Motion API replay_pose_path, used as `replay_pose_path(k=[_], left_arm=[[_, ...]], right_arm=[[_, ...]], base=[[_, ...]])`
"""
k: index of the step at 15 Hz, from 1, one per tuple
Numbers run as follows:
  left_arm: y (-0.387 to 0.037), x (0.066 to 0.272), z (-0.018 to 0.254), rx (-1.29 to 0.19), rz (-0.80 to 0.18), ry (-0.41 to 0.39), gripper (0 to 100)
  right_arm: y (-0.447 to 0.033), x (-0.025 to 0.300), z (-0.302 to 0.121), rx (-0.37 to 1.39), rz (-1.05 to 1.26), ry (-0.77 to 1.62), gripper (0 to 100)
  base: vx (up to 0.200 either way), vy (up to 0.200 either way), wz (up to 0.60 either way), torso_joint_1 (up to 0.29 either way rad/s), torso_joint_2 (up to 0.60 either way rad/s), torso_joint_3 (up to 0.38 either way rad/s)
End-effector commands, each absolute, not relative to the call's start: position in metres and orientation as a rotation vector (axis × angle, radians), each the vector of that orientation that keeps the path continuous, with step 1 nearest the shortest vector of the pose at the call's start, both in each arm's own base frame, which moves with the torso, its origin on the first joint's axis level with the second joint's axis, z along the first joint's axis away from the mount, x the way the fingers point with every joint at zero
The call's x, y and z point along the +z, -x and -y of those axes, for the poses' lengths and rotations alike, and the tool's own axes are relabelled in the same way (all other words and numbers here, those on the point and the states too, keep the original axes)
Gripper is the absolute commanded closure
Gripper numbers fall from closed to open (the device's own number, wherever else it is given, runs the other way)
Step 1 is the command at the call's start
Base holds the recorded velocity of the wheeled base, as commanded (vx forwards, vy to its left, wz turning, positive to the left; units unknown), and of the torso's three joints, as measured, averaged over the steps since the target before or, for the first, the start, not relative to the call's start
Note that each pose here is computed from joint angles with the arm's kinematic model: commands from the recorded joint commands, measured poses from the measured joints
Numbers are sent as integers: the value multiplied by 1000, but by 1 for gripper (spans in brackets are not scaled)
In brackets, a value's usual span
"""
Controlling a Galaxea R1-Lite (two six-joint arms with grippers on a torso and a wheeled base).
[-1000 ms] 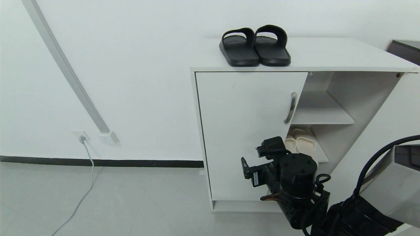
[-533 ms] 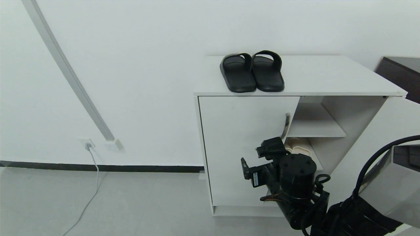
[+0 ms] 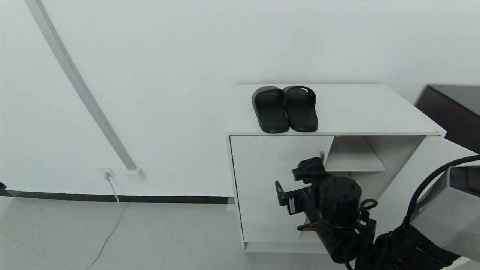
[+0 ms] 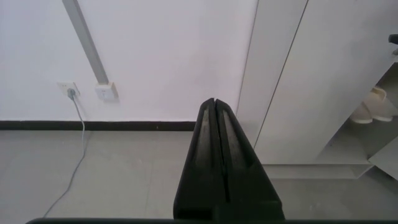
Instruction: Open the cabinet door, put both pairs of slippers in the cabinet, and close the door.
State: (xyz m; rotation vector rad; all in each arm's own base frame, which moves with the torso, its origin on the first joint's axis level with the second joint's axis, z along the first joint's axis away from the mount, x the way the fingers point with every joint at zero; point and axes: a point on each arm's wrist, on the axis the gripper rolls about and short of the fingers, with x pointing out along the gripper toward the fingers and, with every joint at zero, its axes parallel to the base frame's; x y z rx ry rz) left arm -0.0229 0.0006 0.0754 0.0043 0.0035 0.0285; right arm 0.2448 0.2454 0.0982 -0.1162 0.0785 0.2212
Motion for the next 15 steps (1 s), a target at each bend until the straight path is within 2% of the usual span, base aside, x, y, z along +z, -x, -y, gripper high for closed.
replay_pose_path(k=[1,8,15], left_arm=[[23,75,-1,29,-5,-5,100],[23,75,-1,29,-6,-5,100],[23,75,0,25,-6,-6,100]], right_arm=[[-244,98,-244,221,-80,118,0],[-245,101,-244,221,-53,106,0],[-247,110,-249,256,-13,130,0]], base=[[0,0,0,232,-535,-315],[0,0,0,250,-570,-316],[0,0,0,17,-37,-20]])
